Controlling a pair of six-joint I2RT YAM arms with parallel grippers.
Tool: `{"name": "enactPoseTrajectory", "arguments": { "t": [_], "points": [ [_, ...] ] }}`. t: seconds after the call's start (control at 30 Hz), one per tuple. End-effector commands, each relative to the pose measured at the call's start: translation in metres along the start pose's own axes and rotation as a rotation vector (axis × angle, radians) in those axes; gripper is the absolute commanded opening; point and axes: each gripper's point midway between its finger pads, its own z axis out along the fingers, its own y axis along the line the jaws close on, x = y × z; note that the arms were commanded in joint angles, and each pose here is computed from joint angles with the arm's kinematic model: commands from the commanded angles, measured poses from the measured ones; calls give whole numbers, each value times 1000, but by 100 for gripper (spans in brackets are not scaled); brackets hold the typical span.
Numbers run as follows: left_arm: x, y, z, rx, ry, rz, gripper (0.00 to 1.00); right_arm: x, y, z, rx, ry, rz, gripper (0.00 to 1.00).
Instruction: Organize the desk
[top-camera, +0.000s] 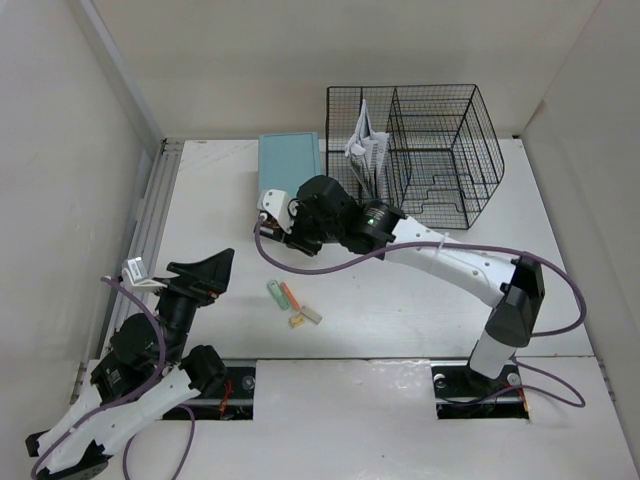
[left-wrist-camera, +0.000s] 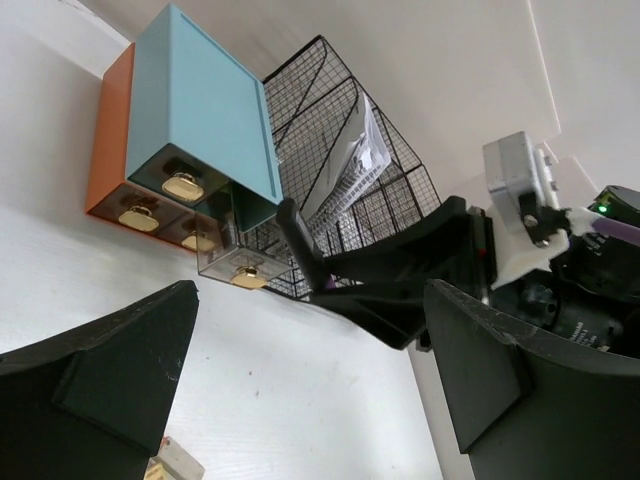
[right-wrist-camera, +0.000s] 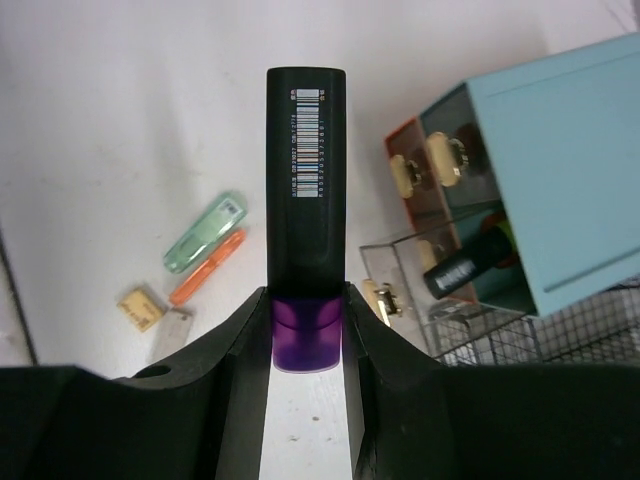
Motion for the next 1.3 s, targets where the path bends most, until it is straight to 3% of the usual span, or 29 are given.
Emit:
{"name": "enactPoseTrajectory", "arguments": {
  "t": [0.0, 0.37, 1.27],
  "points": [
    [-15, -18, -1, 44, -24, -25, 95, -7, -37, -1, 179, -17, 40, 0],
    [-15, -18, -1, 44, -24, -25, 95, 11, -118, 15, 342, -33, 174, 0],
    [-18, -15, -6, 49, -29, -31, 95, 55, -110, 66, 237, 64, 241, 0]
  ]
}}
